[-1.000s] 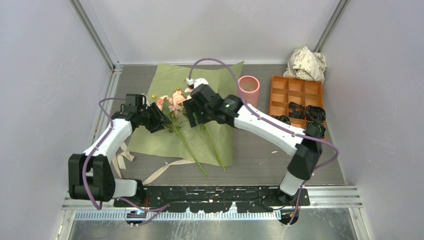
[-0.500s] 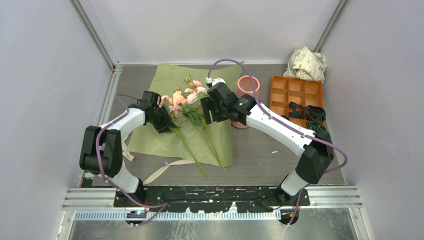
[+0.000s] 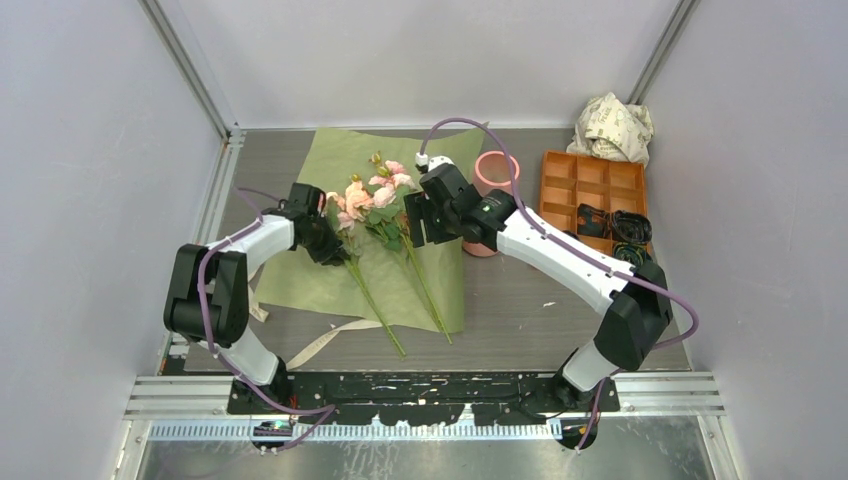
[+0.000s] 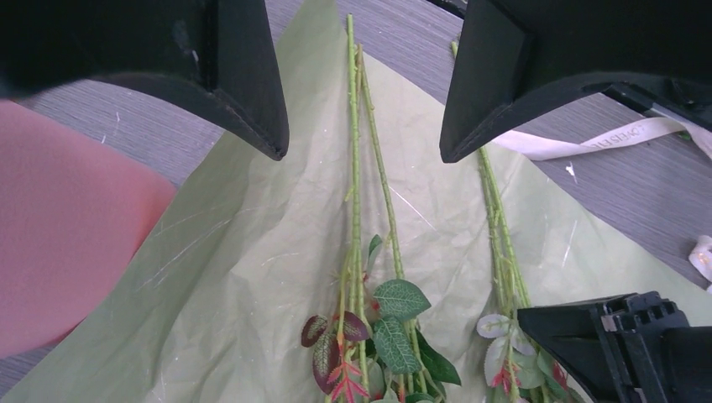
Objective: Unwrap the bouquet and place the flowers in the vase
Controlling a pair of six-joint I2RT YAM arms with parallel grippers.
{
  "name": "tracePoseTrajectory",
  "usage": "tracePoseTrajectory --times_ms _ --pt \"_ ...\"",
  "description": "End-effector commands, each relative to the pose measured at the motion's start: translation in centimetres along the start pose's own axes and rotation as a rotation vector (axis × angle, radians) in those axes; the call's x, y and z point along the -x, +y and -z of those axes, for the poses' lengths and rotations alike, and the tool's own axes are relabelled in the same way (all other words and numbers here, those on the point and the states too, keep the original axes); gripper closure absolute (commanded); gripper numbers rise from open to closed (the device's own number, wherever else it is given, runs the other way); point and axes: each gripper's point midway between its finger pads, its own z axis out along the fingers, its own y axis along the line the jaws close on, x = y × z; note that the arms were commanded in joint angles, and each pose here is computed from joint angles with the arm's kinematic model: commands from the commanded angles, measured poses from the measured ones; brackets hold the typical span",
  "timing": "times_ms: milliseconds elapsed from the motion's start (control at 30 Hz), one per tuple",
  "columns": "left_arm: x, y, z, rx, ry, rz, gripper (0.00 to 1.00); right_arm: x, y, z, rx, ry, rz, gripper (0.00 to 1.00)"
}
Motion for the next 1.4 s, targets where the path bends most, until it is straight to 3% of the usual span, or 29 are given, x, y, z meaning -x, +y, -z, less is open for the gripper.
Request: tracePoseTrajectory --times_ms 0,233,700,1067,1367 --pt "1.9 -0.8 0.9 -0.009 -0.084 -0.038 0.84 2.1 1.1 1.7 0.063 -0.084 -0.037 0.29" --pt "2.8 -2.0 3.1 -0.042 -0.131 -0.058 0.92 2.0 1.1 1.7 0.067 -0.085 -0.041 0.29" --pt "5.2 -7.1 15.4 -0.263 -0.385 -0.153 0.95 2.1 1.1 1.8 0.073 -0.100 -0.051 0.30" --pt "9.4 -16.0 31.2 -0.600 -0.782 -0.377 0.96 2.9 0.2 4.4 0.073 -0.190 -0.078 0.29" --pt "10.1 -25.6 42.3 -0.909 -0.965 -0.518 0.95 4.1 -2.8 11.0 0.026 -0.402 -0.122 0.12"
